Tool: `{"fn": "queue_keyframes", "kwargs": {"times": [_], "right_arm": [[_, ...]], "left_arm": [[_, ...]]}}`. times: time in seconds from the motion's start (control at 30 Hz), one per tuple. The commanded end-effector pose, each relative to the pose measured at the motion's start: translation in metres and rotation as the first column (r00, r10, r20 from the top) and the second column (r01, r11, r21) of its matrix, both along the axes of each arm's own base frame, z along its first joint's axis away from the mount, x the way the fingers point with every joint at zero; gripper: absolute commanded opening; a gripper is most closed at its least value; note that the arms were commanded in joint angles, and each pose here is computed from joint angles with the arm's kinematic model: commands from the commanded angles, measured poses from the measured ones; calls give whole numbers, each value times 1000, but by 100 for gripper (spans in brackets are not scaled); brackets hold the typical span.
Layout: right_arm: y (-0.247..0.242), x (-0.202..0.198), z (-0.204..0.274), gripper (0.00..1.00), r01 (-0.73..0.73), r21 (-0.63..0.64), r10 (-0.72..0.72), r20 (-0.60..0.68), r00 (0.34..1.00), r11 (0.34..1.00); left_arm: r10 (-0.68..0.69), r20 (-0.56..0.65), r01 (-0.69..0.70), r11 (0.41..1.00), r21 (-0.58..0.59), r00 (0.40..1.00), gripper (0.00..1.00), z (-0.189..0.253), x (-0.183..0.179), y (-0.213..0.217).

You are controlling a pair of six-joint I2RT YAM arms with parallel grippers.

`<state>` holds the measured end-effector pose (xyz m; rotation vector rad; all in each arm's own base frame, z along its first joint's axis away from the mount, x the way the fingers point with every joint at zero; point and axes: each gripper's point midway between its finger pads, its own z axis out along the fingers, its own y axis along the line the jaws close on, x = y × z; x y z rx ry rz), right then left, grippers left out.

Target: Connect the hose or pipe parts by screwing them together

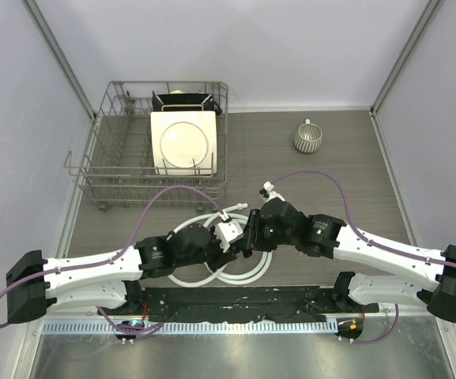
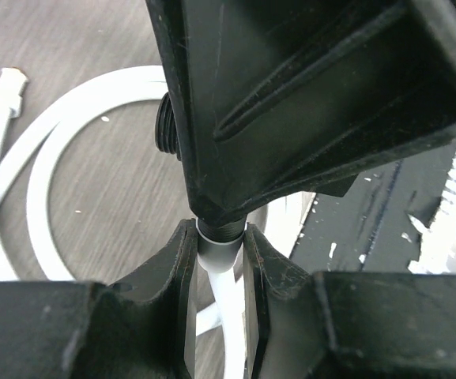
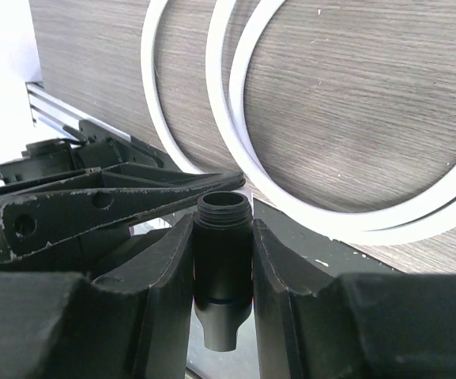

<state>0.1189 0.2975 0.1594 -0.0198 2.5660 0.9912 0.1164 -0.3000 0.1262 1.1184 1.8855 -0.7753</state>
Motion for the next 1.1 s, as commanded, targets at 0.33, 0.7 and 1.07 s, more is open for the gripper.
{"fn": "queue_keyframes", "kwargs": {"times": [0.33,0.7,1.07], "right_arm": [[42,-2,37,1,11,239,14,-105,994,971],[45,2,50,1,89,346,-42,-141,989,934],[41,16,56,1,197,412,-142,-159,977,890]], "left_arm": [[269,373,-202,956,-211,888,0,93,54,-18],[324,521,-239,945,-225,790,0,110,46,-17],[368,603,-299,929,-216,708,0,108,45,-25]]}}
